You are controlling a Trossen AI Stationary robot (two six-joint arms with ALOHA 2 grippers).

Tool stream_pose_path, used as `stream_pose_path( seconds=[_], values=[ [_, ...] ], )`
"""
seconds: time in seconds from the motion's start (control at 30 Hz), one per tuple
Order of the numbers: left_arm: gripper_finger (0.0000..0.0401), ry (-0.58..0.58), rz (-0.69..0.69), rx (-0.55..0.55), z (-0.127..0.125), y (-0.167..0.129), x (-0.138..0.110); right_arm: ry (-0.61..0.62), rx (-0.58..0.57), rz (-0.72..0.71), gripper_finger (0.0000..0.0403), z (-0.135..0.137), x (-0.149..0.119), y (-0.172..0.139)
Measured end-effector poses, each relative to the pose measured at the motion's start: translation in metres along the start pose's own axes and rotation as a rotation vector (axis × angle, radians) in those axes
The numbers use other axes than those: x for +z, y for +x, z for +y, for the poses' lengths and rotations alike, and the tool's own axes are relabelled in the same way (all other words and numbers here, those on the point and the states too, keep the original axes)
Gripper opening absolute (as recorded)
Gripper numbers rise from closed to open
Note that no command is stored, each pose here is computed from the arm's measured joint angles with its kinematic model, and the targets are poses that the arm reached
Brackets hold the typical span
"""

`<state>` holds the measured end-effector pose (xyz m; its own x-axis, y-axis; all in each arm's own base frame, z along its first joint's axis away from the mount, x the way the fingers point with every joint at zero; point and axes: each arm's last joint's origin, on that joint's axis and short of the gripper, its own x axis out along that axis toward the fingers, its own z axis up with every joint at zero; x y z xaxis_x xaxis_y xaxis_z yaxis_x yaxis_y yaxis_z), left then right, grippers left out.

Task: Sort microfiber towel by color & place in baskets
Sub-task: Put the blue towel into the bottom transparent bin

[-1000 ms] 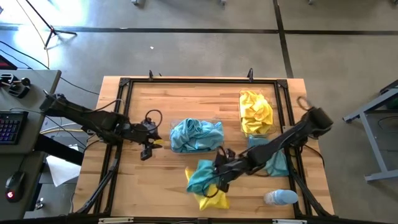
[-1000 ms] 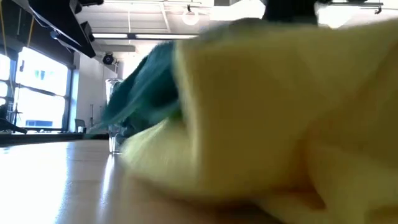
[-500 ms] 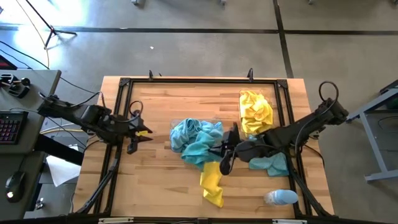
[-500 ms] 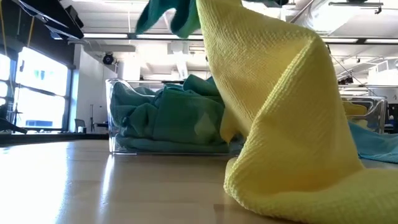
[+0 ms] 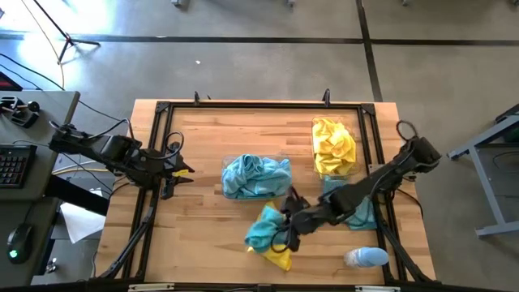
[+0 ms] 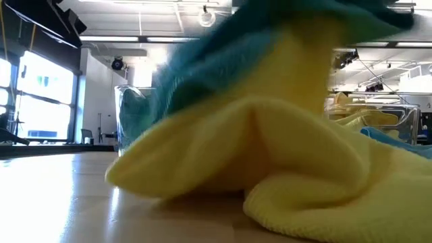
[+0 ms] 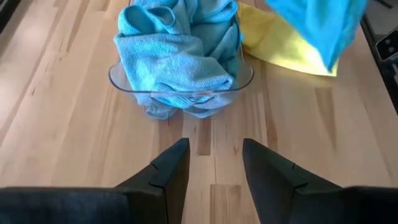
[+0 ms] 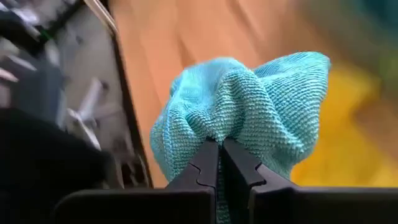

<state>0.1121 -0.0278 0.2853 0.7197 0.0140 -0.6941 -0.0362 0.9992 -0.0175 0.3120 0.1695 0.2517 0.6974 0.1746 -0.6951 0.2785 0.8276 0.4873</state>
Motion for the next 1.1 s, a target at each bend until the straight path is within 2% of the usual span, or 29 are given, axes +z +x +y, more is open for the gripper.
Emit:
stream_pose_path(
  seconds=[0.07, 0.2, 0.37, 0.57, 0.7, 0.8, 0.93, 1.1],
  values=[
    [0.0135, 0.001, 0.002, 0.001, 0.0, 0.0, 0.0, 0.03, -0.037, 0.1, 0.0, -0.004, -0.012, 0.011],
    [0.0135, 0.0, -0.001, 0.008, 0.0, 0.0, 0.0, 0.091, -0.141, 0.215, 0.0004, -0.013, -0.03, 0.029],
    [0.0135, 0.0, -0.001, 0.011, 0.0, 0.0, 0.0, 0.117, -0.215, 0.252, 0.0029, -0.02, -0.039, 0.041],
    [0.0135, -0.012, -0.002, 0.011, 0.0, 0.0, 0.0, 0.11, -0.217, 0.255, 0.007, -0.02, -0.039, 0.041],
    [0.0135, -0.053, -0.004, 0.015, 0.0, 0.0, 0.0, 0.071, -0.215, 0.266, 0.0083, -0.021, -0.04, 0.041],
    [0.0135, -0.077, -0.005, 0.017, 0.0, 0.0, 0.0, 0.047, -0.211, 0.267, 0.0067, -0.021, -0.04, 0.041],
    [0.0135, -0.088, -0.005, 0.018, 0.0, 0.0, 0.0, 0.003, -0.198, 0.27, 0.001, -0.02, -0.039, 0.042],
    [0.0135, -0.089, -0.005, 0.018, 0.0, 0.0, 0.0, -0.002, -0.192, 0.266, 0.0008, -0.02, -0.039, 0.042]
  ],
)
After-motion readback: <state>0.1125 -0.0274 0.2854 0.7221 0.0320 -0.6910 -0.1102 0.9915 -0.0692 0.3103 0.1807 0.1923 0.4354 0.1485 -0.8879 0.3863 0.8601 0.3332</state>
